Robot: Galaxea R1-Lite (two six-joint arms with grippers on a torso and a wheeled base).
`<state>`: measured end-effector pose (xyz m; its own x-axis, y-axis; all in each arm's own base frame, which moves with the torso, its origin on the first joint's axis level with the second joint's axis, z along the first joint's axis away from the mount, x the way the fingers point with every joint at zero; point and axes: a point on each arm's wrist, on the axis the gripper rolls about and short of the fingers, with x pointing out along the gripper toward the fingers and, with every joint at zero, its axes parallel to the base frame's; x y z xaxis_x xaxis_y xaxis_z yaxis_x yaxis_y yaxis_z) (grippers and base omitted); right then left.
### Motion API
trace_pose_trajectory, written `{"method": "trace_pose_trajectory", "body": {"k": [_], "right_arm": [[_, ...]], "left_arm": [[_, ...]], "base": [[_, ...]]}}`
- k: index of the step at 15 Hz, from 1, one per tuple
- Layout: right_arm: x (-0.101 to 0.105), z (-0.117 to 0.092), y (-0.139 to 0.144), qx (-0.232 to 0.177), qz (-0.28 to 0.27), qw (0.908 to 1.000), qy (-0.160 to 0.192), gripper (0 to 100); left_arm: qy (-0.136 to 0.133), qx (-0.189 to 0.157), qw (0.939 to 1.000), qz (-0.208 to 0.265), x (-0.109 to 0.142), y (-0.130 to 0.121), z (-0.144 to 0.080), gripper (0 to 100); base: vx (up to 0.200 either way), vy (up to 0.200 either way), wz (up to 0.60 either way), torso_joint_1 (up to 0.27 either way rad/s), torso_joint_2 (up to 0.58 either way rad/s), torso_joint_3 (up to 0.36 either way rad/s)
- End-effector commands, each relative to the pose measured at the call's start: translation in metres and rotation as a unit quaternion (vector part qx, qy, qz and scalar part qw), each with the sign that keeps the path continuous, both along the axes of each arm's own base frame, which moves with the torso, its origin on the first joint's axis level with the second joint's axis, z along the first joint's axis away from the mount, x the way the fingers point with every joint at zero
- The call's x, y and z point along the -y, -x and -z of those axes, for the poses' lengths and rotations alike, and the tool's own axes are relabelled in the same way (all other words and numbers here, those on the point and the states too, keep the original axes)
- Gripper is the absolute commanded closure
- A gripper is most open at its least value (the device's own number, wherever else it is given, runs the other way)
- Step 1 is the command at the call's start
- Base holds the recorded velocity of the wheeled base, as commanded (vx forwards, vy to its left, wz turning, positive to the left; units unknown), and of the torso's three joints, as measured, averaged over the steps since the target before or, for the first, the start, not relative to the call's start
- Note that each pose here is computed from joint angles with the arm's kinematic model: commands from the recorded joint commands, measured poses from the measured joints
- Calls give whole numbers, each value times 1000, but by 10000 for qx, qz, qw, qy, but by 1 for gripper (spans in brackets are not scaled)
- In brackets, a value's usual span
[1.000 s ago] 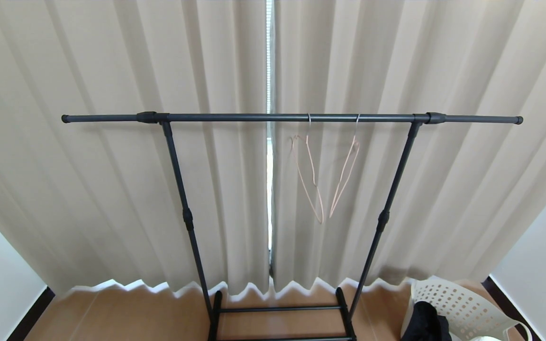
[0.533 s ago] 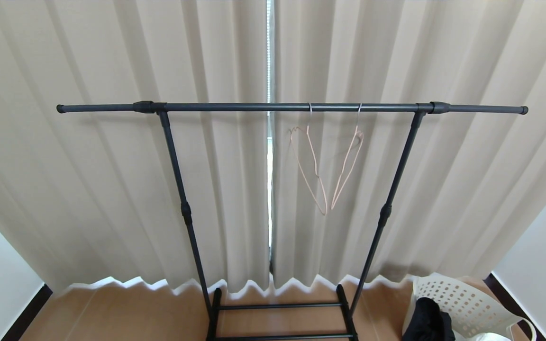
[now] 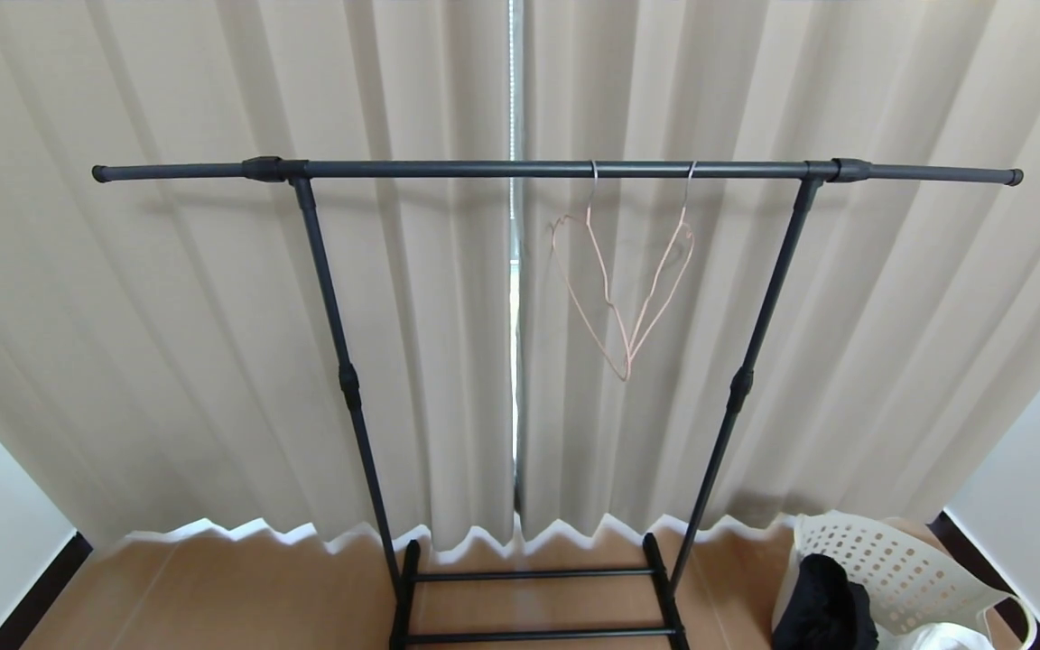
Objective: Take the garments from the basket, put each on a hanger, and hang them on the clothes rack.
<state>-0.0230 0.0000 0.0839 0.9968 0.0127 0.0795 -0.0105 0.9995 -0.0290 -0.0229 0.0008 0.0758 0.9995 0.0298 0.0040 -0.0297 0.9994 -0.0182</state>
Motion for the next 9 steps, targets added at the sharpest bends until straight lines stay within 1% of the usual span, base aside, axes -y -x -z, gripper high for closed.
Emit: {"method": "trace_pose_trajectory", "body": {"k": [1,9], "right_arm": [[0,0,0,1,-5,10000,3,0],[0,0,0,1,3,10000,3,0]], "left_arm": [[2,-5,10000,-4,0,0,0,0],[2,-5,10000,-4,0,0,0,0]], "base": [[0,0,0,-193,452,271],[0,0,0,-212,536,328]]}}
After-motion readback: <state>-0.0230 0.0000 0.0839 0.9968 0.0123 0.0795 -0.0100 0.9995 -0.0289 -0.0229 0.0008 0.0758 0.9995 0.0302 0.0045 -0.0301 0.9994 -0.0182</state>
